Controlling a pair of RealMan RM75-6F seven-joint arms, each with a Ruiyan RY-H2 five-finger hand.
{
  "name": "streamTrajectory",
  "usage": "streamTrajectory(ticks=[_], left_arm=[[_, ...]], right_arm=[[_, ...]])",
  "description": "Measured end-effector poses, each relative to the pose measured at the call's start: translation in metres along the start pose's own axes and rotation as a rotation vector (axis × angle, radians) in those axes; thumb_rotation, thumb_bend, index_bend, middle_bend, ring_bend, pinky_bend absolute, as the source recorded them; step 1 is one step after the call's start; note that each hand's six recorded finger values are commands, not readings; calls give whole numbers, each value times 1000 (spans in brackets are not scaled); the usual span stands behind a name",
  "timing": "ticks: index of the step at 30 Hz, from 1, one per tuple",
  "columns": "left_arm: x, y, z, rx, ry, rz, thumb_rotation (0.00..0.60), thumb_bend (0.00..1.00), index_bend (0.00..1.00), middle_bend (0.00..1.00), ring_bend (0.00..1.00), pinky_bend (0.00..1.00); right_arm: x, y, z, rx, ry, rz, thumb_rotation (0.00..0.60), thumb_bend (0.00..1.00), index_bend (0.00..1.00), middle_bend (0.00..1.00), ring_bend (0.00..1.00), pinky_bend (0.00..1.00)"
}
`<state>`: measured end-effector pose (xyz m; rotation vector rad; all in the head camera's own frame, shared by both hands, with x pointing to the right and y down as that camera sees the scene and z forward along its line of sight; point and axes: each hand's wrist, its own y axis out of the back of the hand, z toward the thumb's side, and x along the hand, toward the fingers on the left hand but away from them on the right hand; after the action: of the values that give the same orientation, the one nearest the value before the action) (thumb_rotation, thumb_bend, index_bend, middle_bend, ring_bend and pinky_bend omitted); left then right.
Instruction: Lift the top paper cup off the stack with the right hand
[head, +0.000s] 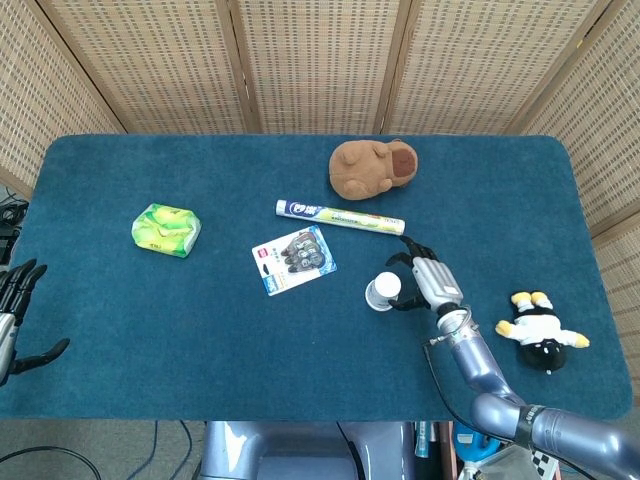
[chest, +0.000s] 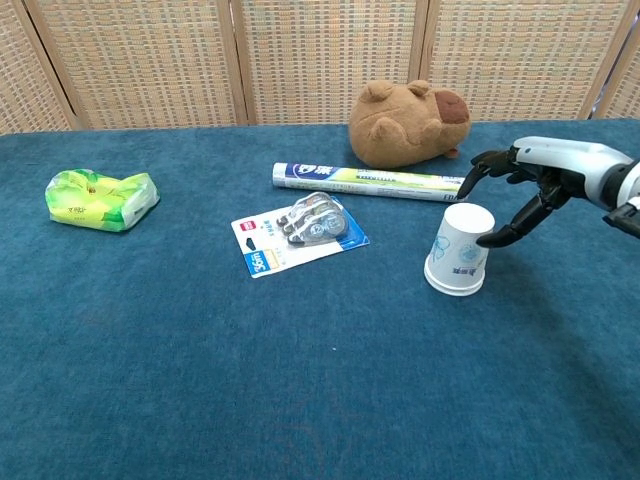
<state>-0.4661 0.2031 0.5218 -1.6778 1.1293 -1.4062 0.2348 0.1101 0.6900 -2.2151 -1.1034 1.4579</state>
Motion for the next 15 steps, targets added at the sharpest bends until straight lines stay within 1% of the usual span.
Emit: streamTrajectory(ticks=[7, 15], left_arm=[[0, 1, 0, -1, -1, 2, 600, 212, 0, 0, 0, 0], [0, 1, -1, -5, 1, 3, 600, 212, 0, 0, 0, 0]], right_arm=[[-2, -3, 3, 5, 2, 4, 600, 349, 400, 0, 0, 0], [-5, -1, 1, 6, -6, -7, 600, 387, 449, 0, 0, 0]])
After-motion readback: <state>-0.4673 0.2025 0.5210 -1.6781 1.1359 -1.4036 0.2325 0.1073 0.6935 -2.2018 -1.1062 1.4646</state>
